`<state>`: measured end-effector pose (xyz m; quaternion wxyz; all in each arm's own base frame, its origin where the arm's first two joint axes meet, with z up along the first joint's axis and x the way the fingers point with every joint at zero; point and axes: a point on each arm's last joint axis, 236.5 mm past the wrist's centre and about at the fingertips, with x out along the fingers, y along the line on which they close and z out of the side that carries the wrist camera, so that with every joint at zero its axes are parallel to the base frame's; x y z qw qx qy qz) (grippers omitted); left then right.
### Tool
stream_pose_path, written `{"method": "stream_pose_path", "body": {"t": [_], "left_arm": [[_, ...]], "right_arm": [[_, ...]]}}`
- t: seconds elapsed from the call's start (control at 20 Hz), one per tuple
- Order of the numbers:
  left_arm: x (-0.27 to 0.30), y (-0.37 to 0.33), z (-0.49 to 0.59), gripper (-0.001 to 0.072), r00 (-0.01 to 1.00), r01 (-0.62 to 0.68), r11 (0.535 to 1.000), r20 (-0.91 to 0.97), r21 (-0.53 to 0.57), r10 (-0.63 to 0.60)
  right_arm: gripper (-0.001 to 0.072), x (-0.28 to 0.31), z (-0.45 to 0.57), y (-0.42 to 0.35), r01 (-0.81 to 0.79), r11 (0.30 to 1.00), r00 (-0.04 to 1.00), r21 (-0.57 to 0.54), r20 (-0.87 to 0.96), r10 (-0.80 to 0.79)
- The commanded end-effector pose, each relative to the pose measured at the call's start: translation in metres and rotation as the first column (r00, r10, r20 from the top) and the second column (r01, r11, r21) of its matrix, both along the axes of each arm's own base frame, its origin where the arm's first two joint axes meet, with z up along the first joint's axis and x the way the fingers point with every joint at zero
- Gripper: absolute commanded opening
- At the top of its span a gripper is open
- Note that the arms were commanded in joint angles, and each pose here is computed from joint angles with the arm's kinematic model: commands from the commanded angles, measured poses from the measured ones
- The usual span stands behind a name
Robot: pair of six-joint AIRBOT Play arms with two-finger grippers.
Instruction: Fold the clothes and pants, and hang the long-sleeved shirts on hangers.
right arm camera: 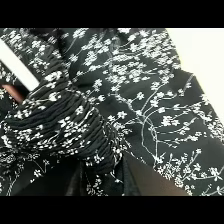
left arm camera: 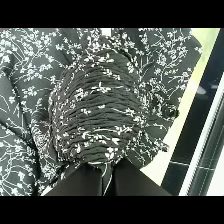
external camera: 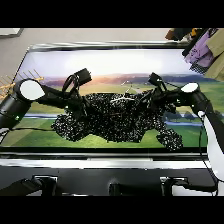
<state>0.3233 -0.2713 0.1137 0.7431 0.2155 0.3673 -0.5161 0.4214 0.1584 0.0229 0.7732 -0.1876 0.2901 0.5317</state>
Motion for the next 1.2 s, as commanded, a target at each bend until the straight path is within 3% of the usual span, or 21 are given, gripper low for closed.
{"method": "stream_pose_path", "body": {"t": [0.0, 0.05, 0.1, 0.25, 0.45, 0.65, 0.7, 0.75, 0.8, 1.05, 1.15], "left_arm": [[0.0, -0.001, 0.0, 0.0023, 1.0, 0.0, 1.0, 0.0, -0.003, 0.0], [0.0, -0.001, 0.0, 0.0023, 1.0, 0.0, 1.0, 0.0, -0.003, 0.0], [0.0, -0.001, 0.001, 0.0024, 1.0, 0.0, 1.0, 0.0, -0.003, 0.0], [0.0, -0.001, 0.0, 0.0025, 1.0, -0.001, 1.0, 0.0, -0.003, 0.001], [0.0, -0.001, 0.0, 0.0081, 1.0, -0.01, 1.0, -0.007, -0.005, 0.01], [0.001, -0.001, 0.0, 0.0087, 1.0, -0.011, 1.0, -0.007, -0.005, 0.011], [0.001, -0.001, 0.0, 0.0219, 1.0, -0.012, 1.0, -0.007, -0.005, 0.012], [0.005, -0.002, 0.001, 0.0536, 0.999, -0.049, 0.999, -0.018, -0.018, 0.049], [0.012, -0.003, 0.004, 0.0687, 0.993, -0.117, 0.992, -0.035, -0.046, 0.116], [0.04, -0.006, 0.02, 0.0687, 0.957, -0.289, 0.946, -0.048, -0.143, 0.285], [0.055, 0.004, 0.031, 0.0687, 0.917, -0.399, 0.897, -0.095, -0.188, 0.388]], "right_arm": [[0.013, -0.009, 0.002, 0.006, -0.048, 0.999, 0.999, 0.021, -0.005, 0.049], [0.0061, -0.012, 0.002, 0.008, -0.06, 0.998, 0.998, 0.025, -0.014, 0.06], [0.004, -0.017, 0.003, 0.009, -0.075, 0.997, 0.997, 0.03, -0.025, 0.076], [0.0039, -0.028, 0.009, 0.009, -0.112, 0.993, 0.993, 0.021, -0.028, 0.112], [0.0037, -0.034, 0.026, -0.007, -0.116, 0.989, 0.992, -0.096, 0.041, 0.12], [0.0036, -0.043, 0.05, -0.024, -0.061, 0.981, 0.994, -0.182, 0.081, 0.077], [0.0036, -0.045, 0.057, -0.027, -0.045, 0.98, 0.994, -0.193, 0.089, 0.063], [0.0036, -0.049, 0.063, -0.028, -0.037, 0.979, 0.994, -0.201, 0.095, 0.058], [0.0036, -0.054, 0.07, -0.03, -0.029, 0.978, 0.994, -0.206, 0.095, 0.049], [0.0036, -0.073, 0.095, -0.037, 0.012, 0.972, 0.993, -0.233, 0.114, 0.016], [0.0036, -0.077, 0.101, -0.047, 0.073, 0.963, 0.993, -0.258, 0.111, -0.046]]}}
